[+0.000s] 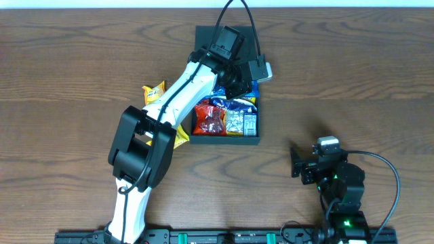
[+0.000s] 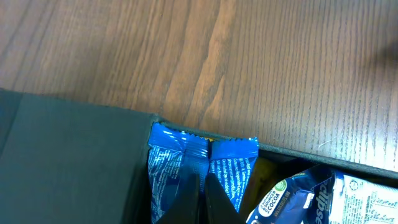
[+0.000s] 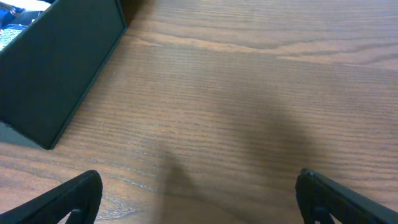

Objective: Pack container
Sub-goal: 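Open the left gripper and release the blue bar in the box, then withdraw the left gripper and move it to the yellow Julie's packet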

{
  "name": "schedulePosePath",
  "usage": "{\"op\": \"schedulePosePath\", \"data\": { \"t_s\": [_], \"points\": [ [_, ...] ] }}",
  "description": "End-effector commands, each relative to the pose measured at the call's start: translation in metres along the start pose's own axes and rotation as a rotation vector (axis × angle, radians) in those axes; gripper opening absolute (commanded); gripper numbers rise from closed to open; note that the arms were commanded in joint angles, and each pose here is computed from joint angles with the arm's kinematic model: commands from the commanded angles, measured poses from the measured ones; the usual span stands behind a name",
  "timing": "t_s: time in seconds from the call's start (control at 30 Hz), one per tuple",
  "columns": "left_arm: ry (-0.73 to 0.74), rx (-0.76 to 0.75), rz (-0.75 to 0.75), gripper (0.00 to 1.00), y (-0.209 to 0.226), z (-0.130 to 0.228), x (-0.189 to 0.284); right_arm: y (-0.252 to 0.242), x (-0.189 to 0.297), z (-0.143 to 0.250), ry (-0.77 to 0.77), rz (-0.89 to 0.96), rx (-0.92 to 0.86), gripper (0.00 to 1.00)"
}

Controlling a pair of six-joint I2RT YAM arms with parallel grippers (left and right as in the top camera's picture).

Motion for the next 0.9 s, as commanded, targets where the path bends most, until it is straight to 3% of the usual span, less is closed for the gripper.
{"op": "schedulePosePath", "data": {
  "t_s": [0.0, 0.57, 0.87],
  "points": [
    [0.037, 0.024, 0.013, 0.06, 0.001, 0.011, -0.015, -0.001, 0.0, 0.001, 0.0, 0.009, -0.008, 0.99],
    [0.045, 0.055, 0.017, 0.06, 0.003, 0.015, -0.024, -0.001, 0.0, 0.001, 0.0, 0.009, -0.008, 0.99],
    [0.029, 0.051, -0.11, 0.06, 0.006, -0.008, 0.024, -0.001, 0.0, 0.001, 0.0, 0.009, -0.008, 0.99]
  ]
}}
Point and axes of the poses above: each gripper's point midway between its finger pads, its own x axis back along the fingers, its own y axis along the line the jaws close on, z = x × y, the point moved 6 cm from there along x, back along the fingers, and after that the axes turned 9 degrees about x, right-handed, at the moved point
